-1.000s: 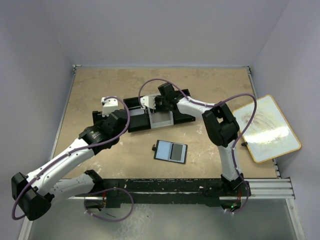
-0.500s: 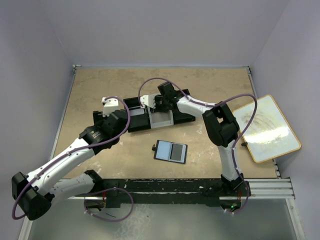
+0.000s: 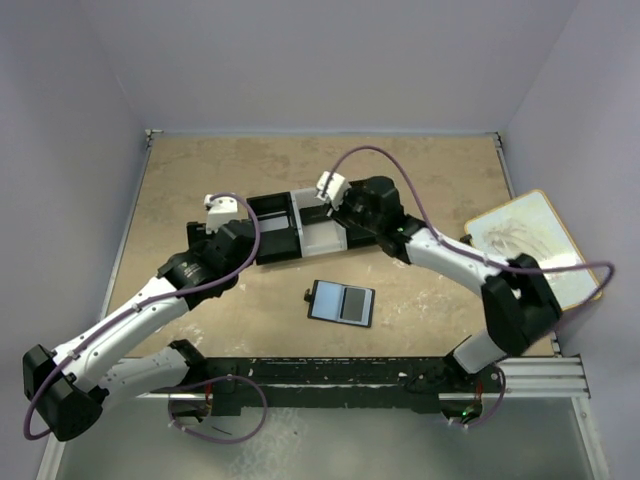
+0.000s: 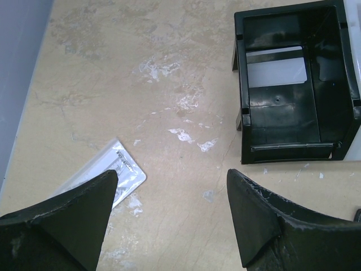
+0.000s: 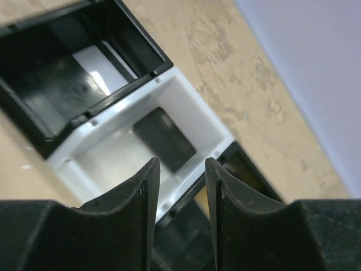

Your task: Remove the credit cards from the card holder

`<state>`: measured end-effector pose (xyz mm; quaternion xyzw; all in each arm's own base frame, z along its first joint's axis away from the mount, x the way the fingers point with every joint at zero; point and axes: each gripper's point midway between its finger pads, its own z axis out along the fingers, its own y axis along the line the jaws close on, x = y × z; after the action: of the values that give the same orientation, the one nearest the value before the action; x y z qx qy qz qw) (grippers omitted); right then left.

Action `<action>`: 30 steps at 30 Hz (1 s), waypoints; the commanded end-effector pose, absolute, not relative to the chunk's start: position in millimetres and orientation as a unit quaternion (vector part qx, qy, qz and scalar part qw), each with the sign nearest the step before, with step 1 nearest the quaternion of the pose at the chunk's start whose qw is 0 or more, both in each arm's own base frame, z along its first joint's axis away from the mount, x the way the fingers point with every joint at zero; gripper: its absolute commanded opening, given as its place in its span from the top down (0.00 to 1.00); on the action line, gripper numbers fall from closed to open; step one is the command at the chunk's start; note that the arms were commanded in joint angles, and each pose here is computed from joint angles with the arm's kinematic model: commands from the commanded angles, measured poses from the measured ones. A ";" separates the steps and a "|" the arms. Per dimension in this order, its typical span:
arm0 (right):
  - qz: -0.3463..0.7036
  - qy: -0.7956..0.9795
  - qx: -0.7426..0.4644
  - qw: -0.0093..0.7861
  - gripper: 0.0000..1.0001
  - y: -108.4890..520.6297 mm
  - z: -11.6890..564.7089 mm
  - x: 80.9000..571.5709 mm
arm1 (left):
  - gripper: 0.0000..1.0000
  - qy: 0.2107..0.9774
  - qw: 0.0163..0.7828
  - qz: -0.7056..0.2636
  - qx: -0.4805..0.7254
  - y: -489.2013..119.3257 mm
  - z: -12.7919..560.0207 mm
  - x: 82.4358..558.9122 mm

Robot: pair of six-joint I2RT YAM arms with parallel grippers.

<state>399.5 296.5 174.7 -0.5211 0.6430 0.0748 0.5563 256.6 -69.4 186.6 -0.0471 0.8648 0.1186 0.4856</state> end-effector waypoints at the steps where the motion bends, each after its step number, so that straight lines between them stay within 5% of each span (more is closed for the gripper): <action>1: 0.196 0.686 -0.338 0.615 0.59 280.1 215.3 358.8 | 0.24 0.859 0.501 0.092 -0.045 -74.0 198.9 258.9; 4: 0.255 0.720 -0.219 0.607 0.48 255.7 219.3 327.3 | 0.24 0.853 0.511 0.086 -0.056 -70.0 206.0 255.7; 14: 0.287 0.838 -0.097 0.455 0.55 230.6 134.9 276.3 | 0.24 0.838 0.536 0.072 -0.080 -61.3 220.6 249.5; 30: 0.294 0.857 0.037 0.421 0.48 202.9 102.6 252.3 | 0.24 0.852 0.517 0.061 -0.059 -72.4 210.2 251.1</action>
<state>246.6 205.2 94.2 -0.0048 0.8643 0.2882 0.4121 246.8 -67.4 211.7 -0.0620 0.8503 0.0668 0.5184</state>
